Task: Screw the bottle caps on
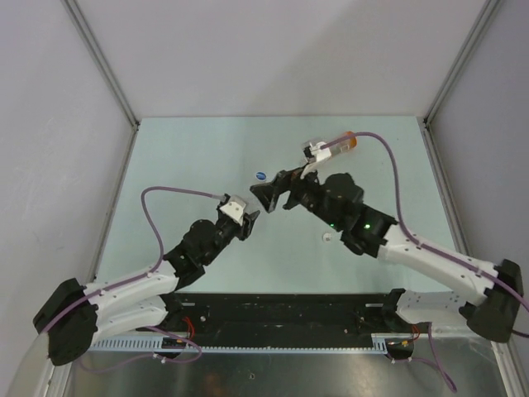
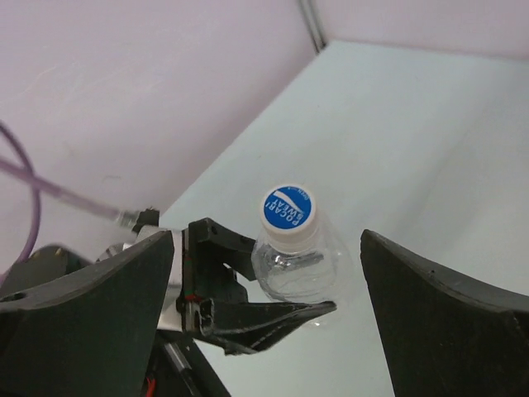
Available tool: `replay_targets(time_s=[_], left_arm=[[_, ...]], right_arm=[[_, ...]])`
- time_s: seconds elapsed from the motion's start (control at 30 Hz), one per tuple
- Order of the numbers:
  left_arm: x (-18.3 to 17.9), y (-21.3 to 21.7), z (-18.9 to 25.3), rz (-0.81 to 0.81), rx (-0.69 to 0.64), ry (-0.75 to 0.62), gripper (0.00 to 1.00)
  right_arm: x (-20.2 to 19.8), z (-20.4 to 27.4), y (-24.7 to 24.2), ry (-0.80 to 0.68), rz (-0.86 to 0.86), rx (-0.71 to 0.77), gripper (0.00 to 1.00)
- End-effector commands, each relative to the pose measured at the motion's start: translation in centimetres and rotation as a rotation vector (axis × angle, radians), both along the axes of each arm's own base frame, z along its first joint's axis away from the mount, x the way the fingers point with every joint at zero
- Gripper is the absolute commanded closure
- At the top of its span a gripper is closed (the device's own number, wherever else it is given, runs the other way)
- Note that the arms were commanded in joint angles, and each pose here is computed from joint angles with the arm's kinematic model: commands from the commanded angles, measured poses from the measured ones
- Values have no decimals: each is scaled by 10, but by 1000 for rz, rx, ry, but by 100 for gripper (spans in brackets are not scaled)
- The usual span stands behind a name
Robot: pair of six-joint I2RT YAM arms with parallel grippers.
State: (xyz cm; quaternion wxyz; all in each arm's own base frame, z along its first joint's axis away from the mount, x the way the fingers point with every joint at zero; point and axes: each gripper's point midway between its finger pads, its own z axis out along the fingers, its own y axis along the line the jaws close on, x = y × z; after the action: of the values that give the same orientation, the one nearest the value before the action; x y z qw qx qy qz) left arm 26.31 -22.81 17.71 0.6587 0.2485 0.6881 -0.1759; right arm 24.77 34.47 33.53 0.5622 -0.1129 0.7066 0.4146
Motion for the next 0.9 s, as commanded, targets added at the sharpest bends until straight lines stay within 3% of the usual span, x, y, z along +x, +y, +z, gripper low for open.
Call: replay_targets(time_s=[0.0,0.17,0.43,0.6,0.87], left_arm=[[-13,-15,35,-129,-76,-56,100],[-41,-33,37,-420,-85,-46,100],[-115,-50,37,-884,-32,-131,100],[-134,-51,36,-1000,-20,-147,100],[-138,-54,32,-1047,-7,-119,100]], right_arm=[[-37,33,-19,-260,227,-118,1],[-65,22,-40,-487,377,-303,1],[-140,6,-56,-730,785,-345,7],[-153,2,-61,-759,845,-347,10],[-160,20,-48,-764,887,-243,18]])
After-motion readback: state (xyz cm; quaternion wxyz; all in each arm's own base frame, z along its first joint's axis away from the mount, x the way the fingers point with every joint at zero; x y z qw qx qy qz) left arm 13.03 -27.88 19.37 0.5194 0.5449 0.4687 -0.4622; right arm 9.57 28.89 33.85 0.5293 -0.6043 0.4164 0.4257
